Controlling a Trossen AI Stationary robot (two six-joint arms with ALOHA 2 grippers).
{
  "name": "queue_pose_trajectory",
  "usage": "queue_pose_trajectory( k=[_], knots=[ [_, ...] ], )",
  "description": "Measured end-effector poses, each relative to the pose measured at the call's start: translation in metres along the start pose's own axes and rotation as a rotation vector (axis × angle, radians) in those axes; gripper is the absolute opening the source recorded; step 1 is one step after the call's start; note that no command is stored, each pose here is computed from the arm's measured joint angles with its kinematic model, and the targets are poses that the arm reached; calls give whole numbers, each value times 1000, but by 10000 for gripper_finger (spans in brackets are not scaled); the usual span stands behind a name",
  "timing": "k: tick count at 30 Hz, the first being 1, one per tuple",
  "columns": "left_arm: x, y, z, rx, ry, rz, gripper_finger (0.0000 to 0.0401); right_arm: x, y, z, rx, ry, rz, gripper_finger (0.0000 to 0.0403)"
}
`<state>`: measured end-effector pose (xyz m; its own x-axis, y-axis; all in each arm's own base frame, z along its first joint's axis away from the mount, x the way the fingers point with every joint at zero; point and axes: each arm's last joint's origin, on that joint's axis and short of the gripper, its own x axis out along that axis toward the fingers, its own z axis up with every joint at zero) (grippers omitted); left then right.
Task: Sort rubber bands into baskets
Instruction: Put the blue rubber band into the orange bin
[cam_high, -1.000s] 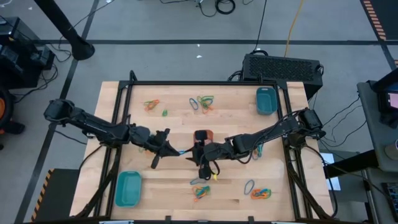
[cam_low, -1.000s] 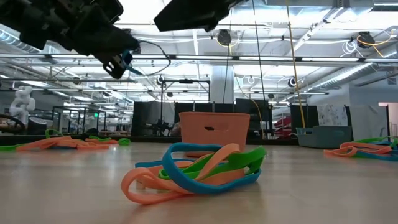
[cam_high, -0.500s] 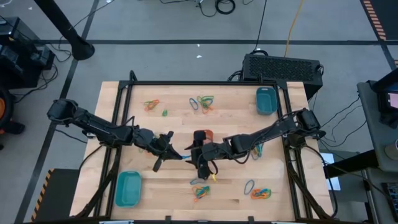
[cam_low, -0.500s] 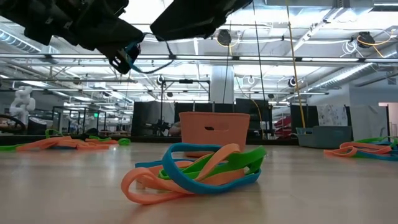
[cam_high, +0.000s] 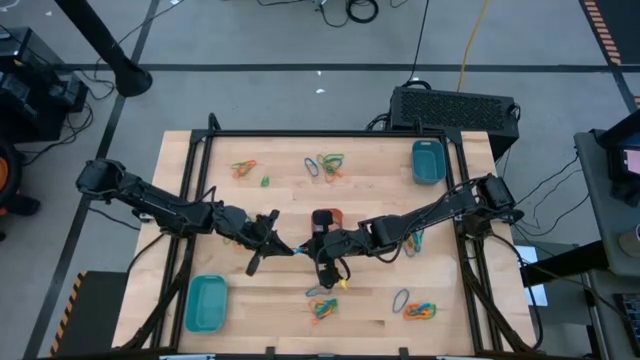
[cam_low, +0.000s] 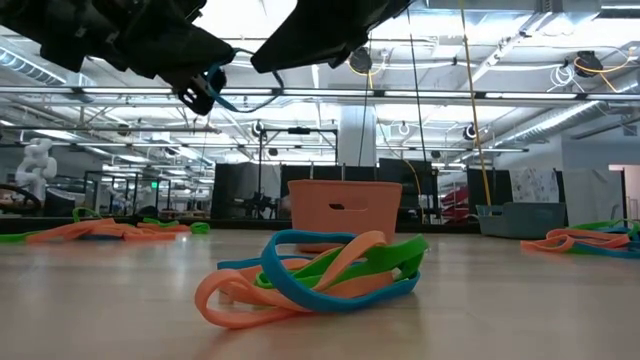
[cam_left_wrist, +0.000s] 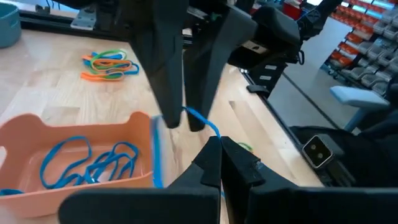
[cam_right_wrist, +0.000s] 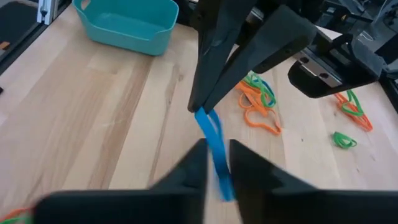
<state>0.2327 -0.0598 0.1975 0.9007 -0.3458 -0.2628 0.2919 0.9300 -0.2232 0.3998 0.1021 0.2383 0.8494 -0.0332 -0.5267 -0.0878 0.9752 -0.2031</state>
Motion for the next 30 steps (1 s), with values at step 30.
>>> queue_pose_trajectory(
  k=[30],
  knots=[
    [-12, 31, -33, -170, 313, 422, 162, 1, -36, -43, 297, 394, -198, 8]
  ],
)
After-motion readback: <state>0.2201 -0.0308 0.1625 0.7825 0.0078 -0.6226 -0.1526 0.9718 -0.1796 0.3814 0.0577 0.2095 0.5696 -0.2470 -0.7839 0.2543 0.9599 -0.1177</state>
